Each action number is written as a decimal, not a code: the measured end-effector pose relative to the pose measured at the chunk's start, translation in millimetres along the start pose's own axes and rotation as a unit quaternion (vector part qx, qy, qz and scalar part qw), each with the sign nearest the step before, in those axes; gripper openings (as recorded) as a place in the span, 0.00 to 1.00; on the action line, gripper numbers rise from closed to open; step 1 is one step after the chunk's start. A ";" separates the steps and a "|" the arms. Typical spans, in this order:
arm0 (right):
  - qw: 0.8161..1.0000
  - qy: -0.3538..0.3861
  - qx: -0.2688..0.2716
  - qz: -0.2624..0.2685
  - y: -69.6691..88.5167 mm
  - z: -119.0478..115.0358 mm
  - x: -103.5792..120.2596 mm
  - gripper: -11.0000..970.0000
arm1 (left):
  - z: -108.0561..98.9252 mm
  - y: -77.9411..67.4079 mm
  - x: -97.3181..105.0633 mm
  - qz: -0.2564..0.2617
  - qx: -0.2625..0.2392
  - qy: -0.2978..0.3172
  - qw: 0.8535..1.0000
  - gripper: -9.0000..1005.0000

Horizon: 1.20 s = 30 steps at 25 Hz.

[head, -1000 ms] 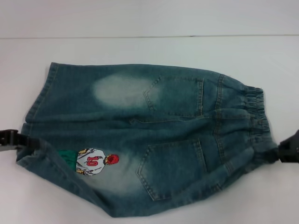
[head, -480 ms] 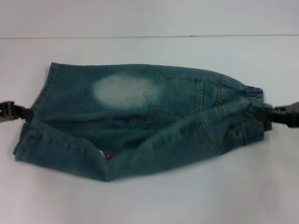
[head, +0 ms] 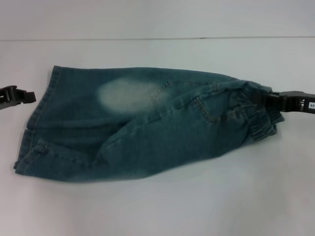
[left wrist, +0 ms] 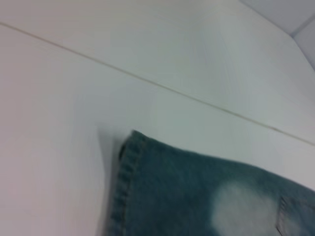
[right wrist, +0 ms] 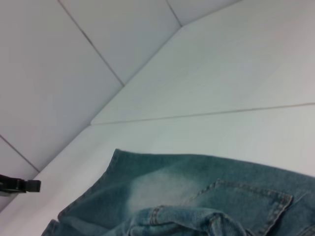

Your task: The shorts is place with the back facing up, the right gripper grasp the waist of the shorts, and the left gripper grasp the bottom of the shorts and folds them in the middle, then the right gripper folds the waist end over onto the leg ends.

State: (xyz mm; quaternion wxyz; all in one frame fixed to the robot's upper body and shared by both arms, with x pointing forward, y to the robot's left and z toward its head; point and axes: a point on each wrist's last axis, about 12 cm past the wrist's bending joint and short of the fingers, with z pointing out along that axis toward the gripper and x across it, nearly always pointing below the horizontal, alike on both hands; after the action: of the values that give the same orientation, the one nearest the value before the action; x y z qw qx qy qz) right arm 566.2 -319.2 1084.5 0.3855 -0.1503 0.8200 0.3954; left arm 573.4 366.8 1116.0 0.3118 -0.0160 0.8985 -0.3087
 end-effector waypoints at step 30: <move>1.000 0.011 -0.003 -0.009 1.9 5.5 2.9 0.06 | 6.4 -10.3 25.6 0.114 -0.017 0.099 0.988 0.61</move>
State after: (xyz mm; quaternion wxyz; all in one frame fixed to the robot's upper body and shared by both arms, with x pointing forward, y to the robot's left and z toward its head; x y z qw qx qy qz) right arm 566.1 -313.6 1081.2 0.3795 -0.1629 0.8216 0.3929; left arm 554.8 349.4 1103.8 0.2536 0.1121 0.9260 -0.2561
